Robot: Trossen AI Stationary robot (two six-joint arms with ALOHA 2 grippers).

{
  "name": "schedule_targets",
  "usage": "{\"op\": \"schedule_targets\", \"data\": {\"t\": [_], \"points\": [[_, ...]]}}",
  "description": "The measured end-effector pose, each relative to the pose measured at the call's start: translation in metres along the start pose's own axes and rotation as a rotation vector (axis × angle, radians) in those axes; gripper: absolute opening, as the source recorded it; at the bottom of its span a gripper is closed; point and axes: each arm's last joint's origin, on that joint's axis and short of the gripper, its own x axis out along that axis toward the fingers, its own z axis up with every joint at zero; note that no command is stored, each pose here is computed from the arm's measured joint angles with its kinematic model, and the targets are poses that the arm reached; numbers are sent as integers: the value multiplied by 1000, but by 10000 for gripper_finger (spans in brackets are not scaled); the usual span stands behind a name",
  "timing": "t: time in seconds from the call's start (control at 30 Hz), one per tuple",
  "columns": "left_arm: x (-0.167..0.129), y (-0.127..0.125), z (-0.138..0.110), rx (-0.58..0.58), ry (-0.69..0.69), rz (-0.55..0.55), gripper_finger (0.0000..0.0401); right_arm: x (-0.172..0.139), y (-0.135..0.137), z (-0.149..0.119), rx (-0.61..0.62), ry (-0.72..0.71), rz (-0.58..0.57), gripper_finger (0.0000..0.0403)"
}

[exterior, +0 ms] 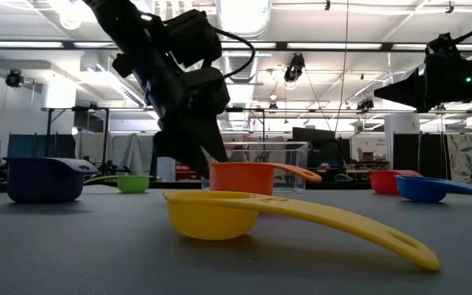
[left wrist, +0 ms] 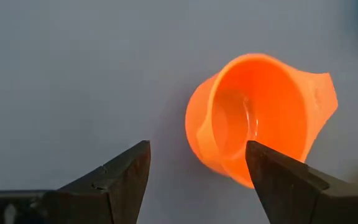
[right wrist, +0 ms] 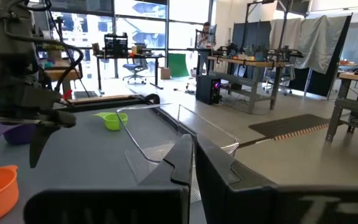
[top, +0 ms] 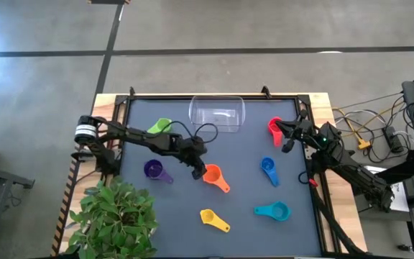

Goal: Nest measuring cups in basket
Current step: Stack the orange measuring cup on top of the purple measuring cup

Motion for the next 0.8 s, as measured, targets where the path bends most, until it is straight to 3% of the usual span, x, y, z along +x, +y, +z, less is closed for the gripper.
{"op": "schedule_targets", "data": {"t": [0.4, 0.8], "points": [[2, -2, -3, -166, 2, 23, 228, 0, 0, 0, 0, 0, -1, 9], [2, -2, -3, -134, -8, 30, 79, 0, 0, 0, 0, 0, 0, 9]]}}
